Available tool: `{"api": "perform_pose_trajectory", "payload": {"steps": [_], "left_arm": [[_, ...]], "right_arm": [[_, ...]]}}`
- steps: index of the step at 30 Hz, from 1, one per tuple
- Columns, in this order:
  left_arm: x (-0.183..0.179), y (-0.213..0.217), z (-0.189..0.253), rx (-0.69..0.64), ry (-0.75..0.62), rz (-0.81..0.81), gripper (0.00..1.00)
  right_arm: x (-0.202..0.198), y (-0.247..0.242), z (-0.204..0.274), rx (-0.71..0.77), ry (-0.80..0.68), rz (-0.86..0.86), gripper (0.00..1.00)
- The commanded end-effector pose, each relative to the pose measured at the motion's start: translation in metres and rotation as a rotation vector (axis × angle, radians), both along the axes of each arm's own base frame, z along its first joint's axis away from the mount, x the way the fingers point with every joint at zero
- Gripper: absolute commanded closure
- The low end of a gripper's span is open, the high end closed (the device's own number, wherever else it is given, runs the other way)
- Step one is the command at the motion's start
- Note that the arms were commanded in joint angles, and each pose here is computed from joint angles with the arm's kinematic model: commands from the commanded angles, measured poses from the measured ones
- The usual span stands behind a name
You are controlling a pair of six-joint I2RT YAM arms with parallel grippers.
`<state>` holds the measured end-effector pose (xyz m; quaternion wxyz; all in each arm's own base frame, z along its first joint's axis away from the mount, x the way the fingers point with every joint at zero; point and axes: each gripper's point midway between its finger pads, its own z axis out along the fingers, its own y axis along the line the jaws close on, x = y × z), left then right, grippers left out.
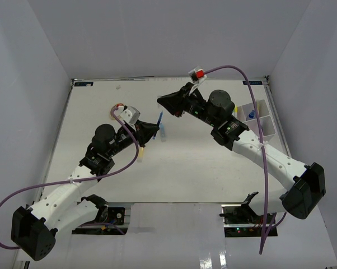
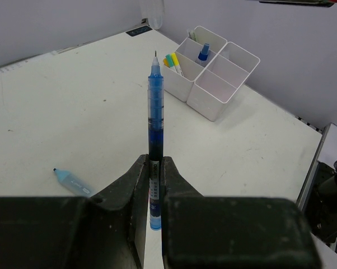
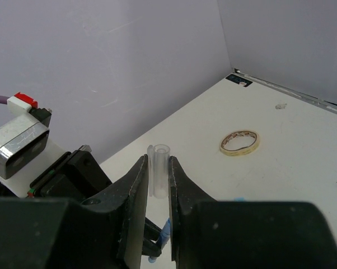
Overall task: Sort the stationery into containers
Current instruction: Close the pen cap on the pen.
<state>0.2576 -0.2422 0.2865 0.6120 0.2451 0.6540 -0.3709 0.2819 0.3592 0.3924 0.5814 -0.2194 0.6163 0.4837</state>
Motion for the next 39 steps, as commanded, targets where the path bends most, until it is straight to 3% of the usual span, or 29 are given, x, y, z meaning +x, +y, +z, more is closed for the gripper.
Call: {"api": "perform_pose_trajectory", "payload": {"steps": [1,39], "left_arm": [[-0.004,0.001,0.011,-0.016,-0.043,-0.014,1.0],[-0.007,0.001,0.011,-0.032,-0.048,-0.022,1.0]], "right_arm": [[-0.006,0.002,0.02,0.053,-0.033,0.031,0.92],[-0.008,-0.01,0.022,0.084,-0.031,-0.01,0.92]]}}
